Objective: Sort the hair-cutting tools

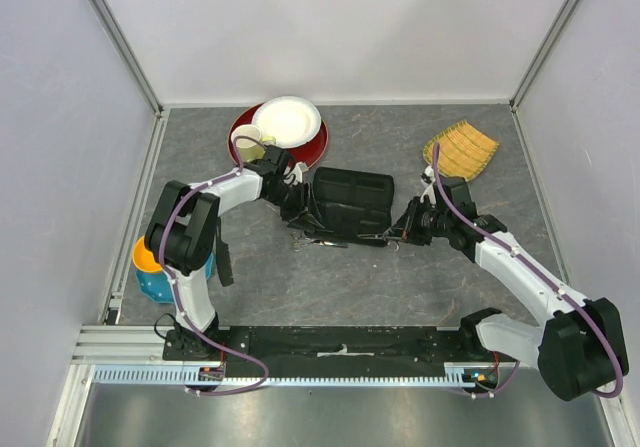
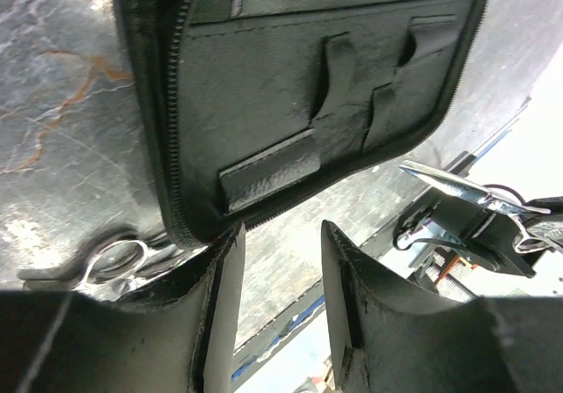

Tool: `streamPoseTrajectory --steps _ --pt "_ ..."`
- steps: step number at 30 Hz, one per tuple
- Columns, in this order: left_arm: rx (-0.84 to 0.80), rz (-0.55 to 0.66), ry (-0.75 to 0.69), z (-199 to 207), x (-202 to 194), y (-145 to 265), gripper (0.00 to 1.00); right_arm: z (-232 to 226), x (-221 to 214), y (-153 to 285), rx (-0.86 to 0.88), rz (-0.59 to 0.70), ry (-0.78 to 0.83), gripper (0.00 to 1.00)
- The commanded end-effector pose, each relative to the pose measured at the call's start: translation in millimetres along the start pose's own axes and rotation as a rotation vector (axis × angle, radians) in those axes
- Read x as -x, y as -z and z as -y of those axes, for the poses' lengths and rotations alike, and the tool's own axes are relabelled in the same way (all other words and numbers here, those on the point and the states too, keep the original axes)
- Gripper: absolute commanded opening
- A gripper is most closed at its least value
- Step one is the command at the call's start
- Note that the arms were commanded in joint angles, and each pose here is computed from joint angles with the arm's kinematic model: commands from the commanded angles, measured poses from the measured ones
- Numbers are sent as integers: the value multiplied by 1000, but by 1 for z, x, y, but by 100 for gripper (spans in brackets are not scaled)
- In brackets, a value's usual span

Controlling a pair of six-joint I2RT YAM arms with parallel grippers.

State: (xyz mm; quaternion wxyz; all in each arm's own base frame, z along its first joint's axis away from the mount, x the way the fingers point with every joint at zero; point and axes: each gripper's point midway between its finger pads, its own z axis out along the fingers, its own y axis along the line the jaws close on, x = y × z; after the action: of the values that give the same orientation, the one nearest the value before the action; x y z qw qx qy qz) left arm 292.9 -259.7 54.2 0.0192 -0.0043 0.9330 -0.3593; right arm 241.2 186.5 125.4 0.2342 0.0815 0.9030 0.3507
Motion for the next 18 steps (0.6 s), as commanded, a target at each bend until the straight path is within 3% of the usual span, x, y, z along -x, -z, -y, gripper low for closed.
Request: streamPoseTrajectory --steps 1,10,18 --pt "82 -21 -40 -22 -8 -10 46 11 -3 -1 -24 10 22 0" --pt "209 -35 -27 -53 -14 -17 42 31 -6 -8 -59 22 36 0" --pt "282 -22 -34 -69 -12 -19 39 26 14 -6 55 107 33 0"
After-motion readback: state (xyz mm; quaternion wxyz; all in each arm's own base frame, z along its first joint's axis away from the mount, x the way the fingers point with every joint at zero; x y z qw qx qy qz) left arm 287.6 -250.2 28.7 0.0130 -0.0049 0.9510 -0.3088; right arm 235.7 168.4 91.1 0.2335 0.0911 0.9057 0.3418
